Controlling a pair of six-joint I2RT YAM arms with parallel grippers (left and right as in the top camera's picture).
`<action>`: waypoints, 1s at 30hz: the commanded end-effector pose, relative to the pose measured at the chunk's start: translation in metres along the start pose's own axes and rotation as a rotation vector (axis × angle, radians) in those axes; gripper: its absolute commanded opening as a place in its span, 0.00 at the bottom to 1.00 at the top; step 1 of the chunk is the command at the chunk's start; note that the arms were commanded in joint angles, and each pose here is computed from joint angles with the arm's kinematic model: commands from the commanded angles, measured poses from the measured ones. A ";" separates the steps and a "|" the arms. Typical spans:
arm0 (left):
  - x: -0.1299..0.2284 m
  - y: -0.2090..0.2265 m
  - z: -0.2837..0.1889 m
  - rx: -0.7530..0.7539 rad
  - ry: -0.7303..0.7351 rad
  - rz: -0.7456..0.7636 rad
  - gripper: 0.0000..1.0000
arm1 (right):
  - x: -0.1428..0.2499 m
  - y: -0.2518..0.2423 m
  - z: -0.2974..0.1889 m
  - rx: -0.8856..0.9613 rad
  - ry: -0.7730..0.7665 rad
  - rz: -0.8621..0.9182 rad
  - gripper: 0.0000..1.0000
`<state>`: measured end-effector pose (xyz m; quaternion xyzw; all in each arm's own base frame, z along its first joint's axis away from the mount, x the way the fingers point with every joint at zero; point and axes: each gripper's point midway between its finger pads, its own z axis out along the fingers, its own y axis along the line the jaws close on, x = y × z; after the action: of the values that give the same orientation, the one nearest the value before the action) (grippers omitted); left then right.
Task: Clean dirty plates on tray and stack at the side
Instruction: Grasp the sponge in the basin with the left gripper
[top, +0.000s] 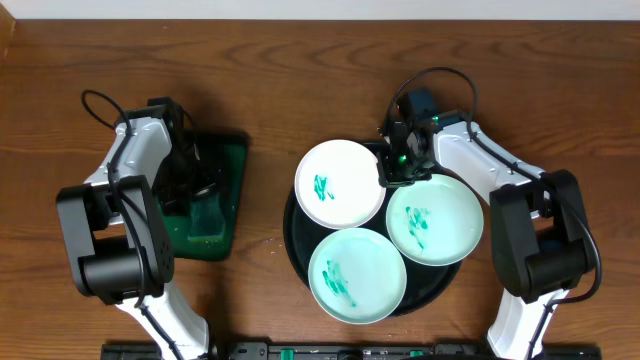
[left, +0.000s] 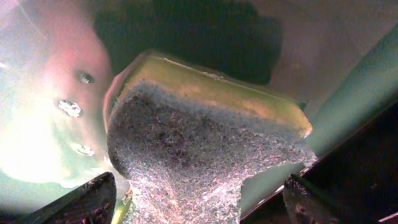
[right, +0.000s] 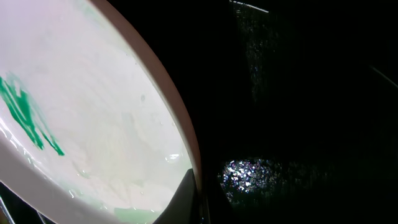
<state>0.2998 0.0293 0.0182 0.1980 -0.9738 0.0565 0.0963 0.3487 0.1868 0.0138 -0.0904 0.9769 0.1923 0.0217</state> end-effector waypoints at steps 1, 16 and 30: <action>0.005 0.002 0.008 -0.010 0.036 0.006 0.79 | 0.004 0.000 0.003 0.002 0.014 -0.014 0.01; 0.005 0.003 0.008 -0.010 0.035 0.007 0.42 | 0.006 -0.001 0.003 0.004 0.024 -0.013 0.01; 0.004 0.002 0.006 -0.008 0.027 0.007 0.07 | 0.010 -0.002 0.002 0.006 0.040 -0.007 0.01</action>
<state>0.2971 0.0309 0.0180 0.1961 -0.9739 0.0518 0.1015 0.3430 0.1848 0.0130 -0.0883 0.9779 0.1892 0.0094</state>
